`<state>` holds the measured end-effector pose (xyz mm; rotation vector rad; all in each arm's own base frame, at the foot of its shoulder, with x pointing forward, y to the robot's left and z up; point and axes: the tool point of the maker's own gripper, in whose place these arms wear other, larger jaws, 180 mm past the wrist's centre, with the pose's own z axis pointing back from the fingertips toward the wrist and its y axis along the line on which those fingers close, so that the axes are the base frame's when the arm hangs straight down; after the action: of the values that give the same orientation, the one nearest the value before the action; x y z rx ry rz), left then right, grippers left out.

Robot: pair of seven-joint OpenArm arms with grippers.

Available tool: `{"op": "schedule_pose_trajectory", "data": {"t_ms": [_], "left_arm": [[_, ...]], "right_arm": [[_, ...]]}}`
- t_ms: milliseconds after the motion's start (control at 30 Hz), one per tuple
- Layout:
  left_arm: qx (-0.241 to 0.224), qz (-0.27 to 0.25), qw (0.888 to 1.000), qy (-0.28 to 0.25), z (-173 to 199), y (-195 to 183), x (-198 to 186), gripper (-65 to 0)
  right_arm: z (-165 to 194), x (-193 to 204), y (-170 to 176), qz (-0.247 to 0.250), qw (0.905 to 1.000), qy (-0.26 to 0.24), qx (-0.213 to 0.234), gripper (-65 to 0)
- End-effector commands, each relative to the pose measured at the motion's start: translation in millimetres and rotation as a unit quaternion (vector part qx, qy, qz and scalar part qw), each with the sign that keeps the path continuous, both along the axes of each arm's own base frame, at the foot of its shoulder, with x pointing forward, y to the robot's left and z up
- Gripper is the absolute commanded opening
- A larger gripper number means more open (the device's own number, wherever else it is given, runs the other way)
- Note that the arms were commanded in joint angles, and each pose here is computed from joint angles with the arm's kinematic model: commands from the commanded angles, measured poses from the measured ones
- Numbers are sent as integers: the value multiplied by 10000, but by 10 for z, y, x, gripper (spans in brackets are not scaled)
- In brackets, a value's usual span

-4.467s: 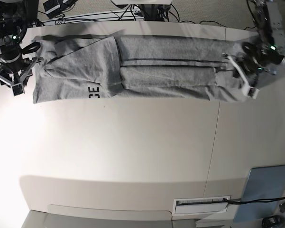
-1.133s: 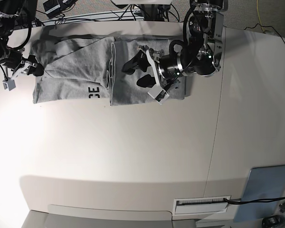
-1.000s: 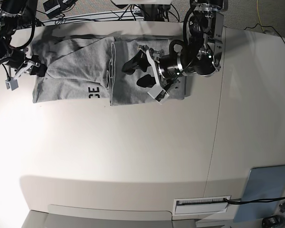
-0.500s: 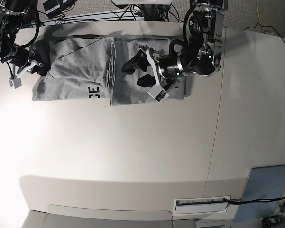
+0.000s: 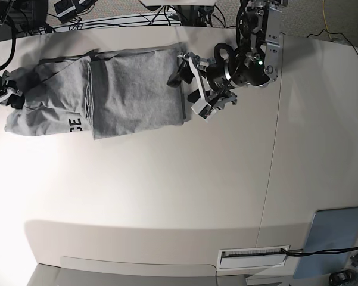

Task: Fold the T-shirt properly
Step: 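Fold the strip end near the right gripper over toward the middle, then grasp the folded bundle with both grippers and fold it over once more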

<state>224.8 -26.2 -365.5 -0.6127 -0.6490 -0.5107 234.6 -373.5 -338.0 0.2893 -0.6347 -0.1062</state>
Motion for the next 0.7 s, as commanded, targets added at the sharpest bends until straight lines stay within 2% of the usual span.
{"op": "schedule_pose_trajectory", "data": {"t_ms": [0, 100, 233, 367, 533, 667], "left_arm": [[-80, 131, 9997, -177, 61, -1, 71, -240], [98, 235, 9994, -218, -71, 52, 62, -240], [34, 335, 9993, -144, -261, 46, 60, -240], [-127, 472, 9988, -26, -435, 27, 55, -240], [-85, 468, 9986, 238, -606, 31, -25, -240], [-135, 447, 9986, 229, -624, 16, -34, -240]], "right_arm": [[252, 144, 70, 221, 9990, -374, -39, -650], [427, 180, 499, 773, 9943, -712, -153, -650], [691, 165, 1205, 1368, 9802, -1399, -311, -650], [889, 122, 1848, 1742, 9681, -1800, -55, -650], [812, 74, 2445, 2252, 9566, -1829, 272, -650], [690, 0, 2892, 2662, 9462, -1760, 529, -650]]}}
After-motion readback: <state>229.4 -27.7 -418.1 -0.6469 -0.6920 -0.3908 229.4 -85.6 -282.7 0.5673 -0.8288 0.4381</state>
